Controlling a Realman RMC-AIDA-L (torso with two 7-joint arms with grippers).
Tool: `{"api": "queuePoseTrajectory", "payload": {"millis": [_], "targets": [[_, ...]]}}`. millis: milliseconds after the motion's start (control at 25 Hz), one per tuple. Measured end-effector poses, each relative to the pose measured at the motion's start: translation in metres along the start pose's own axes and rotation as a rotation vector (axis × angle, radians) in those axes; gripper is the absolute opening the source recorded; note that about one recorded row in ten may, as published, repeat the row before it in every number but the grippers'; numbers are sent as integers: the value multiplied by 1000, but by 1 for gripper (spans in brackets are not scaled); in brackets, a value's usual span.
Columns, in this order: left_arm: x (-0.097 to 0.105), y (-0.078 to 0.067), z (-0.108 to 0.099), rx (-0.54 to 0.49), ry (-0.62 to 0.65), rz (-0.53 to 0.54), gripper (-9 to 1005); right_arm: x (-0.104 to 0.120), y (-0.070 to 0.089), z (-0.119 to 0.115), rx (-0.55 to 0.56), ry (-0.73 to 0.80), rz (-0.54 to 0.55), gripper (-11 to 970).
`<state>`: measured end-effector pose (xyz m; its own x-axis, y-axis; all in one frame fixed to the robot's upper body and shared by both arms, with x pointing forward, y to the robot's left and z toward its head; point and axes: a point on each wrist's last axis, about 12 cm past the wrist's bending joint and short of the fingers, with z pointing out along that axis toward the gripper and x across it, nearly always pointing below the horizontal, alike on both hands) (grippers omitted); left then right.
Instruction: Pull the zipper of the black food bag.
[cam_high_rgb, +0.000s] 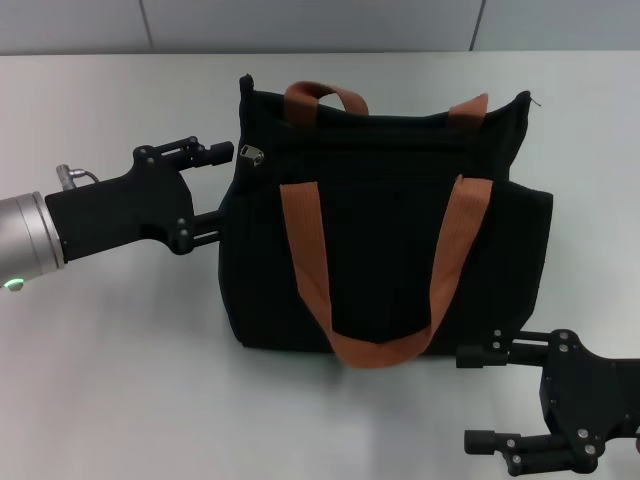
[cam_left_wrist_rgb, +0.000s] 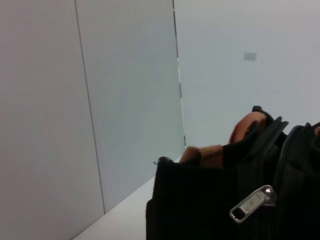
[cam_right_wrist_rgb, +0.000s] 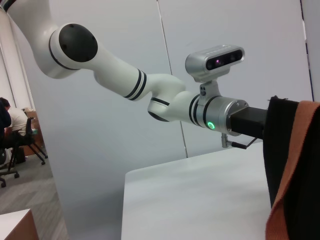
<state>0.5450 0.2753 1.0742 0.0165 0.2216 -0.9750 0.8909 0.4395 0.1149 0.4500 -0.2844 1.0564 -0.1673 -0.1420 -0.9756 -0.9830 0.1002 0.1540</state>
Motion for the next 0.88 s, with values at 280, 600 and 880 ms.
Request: {"api": "queuePoseTrajectory", "payload": {"millis": [280, 600, 880], "targets": [[-2, -2, -4, 13, -18, 7, 606, 0, 0, 0, 3, -1, -1, 719], [-3, -1, -5, 17, -27, 1, 263, -1, -1, -1, 4, 0, -4, 714], [-6, -2, -5, 23, -51, 1, 22, -6, -1, 0, 2, -47, -13, 710]]}}
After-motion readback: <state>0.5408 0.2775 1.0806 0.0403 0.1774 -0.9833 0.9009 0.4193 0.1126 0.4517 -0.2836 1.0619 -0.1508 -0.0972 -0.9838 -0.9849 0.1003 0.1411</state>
